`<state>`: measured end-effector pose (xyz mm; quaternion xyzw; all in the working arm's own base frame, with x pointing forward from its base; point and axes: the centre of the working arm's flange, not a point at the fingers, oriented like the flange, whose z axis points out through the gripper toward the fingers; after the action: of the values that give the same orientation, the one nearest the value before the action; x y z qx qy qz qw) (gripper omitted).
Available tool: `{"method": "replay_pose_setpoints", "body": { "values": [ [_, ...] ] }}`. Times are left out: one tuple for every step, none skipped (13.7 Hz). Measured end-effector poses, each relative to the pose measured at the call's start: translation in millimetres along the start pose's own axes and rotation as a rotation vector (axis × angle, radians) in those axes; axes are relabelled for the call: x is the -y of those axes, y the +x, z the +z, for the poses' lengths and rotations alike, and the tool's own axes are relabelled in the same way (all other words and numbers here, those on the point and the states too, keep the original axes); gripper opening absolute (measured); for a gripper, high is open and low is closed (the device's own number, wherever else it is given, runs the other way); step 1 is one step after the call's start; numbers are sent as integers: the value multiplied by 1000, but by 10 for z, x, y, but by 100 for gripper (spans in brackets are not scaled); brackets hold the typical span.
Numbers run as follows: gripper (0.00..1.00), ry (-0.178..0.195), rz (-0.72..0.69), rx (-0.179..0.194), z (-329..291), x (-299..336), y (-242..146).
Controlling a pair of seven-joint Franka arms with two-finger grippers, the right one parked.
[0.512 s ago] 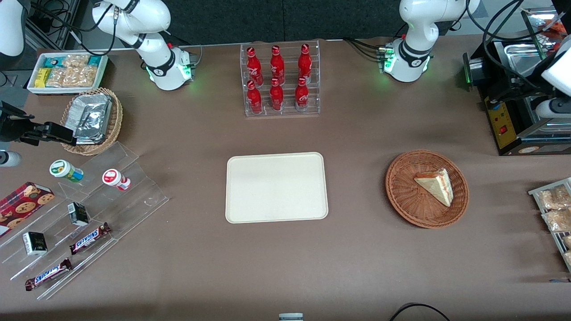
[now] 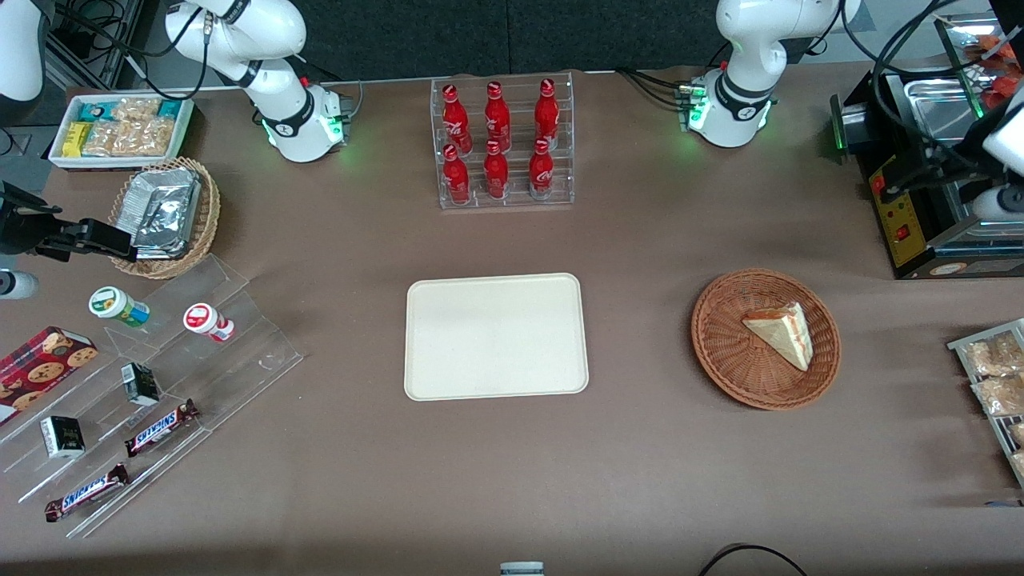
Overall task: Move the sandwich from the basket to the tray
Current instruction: 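Move the left gripper down over the wrapped sandwich in the wicker basket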
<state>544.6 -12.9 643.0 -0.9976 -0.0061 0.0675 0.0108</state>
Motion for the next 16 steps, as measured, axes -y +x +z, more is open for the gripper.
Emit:
{"method": "replay_pose_setpoints", "body": {
  "values": [
    [100,-2,-50,23,159,63,129],
    [100,-4,-98,46,349,155,267],
    [100,-5,-145,53,567,252,409],
    [100,-7,-208,37,789,332,545],
    [100,-10,-290,15,1016,382,653],
    [100,-13,-370,-5,1229,396,728],
    [100,-18,-438,-20,1415,385,774],
    [100,-23,-498,-34,1564,368,804],
    [100,-27,-553,-45,1678,352,824],
    [100,-29,-596,-48,1789,332,838],
    [100,-32,-629,-53,1918,310,849],
    [100,-37,-656,-65,2063,293,860],
    [100,-43,-683,-77,2227,283,865],
    [100,-46,-701,-83,2377,277,863],
    [100,-47,-710,-82,2499,273,859],
    [100,-48,-715,-82,2601,270,869]
  ]
}}
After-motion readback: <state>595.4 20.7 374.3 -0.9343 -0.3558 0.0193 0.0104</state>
